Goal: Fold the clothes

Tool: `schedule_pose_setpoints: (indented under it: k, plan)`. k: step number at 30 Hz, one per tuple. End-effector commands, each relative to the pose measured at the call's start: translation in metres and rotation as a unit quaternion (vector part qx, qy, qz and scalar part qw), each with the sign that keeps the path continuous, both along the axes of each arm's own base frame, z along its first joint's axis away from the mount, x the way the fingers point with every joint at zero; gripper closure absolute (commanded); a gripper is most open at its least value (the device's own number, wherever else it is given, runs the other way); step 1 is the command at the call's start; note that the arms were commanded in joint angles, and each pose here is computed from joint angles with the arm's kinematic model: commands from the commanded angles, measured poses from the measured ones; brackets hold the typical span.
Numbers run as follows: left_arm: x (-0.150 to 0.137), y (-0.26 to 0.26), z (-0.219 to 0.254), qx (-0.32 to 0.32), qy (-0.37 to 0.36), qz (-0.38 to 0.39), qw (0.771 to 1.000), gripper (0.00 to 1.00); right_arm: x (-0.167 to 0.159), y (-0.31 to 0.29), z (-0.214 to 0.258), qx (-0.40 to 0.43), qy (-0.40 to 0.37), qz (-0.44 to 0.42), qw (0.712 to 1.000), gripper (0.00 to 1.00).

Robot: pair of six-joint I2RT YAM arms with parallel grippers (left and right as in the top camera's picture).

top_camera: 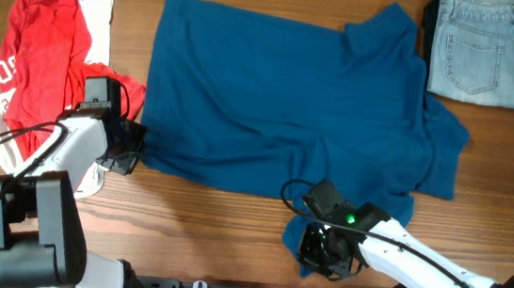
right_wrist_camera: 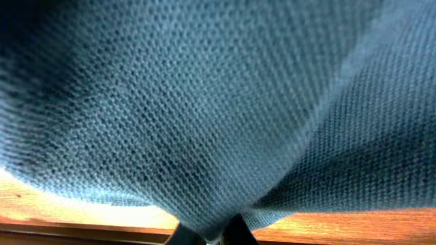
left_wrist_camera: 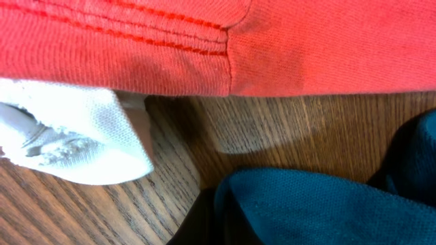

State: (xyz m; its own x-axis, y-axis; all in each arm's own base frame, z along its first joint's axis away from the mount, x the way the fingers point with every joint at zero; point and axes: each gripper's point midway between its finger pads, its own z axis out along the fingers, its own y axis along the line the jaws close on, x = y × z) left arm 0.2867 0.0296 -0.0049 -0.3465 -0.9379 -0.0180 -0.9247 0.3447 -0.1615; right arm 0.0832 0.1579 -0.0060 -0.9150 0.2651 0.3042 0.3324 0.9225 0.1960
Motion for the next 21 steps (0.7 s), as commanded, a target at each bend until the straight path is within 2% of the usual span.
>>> schedule_pose_setpoints:
  k: [1,7,13,21]
  plan:
    - [-0.008,0.013,-0.01,0.041,0.021,-0.029,0.999,0.96,0.012,-0.002,0.003,-0.013,-0.018,-0.01,1.0,0.96]
    - [0.003,0.018,0.008,0.053,-0.013,-0.058,0.997,0.96,0.064,-0.026,0.055,-0.065,-0.104,-0.015,0.992,0.96]
    - [0.018,0.031,0.055,0.085,-0.086,-0.094,0.988,0.96,0.12,-0.05,0.127,-0.075,-0.213,-0.031,0.974,0.96]
    - [0.013,0.05,0.127,0.125,-0.175,-0.064,0.975,0.96,0.157,-0.092,0.191,-0.085,-0.287,-0.066,0.952,0.96]
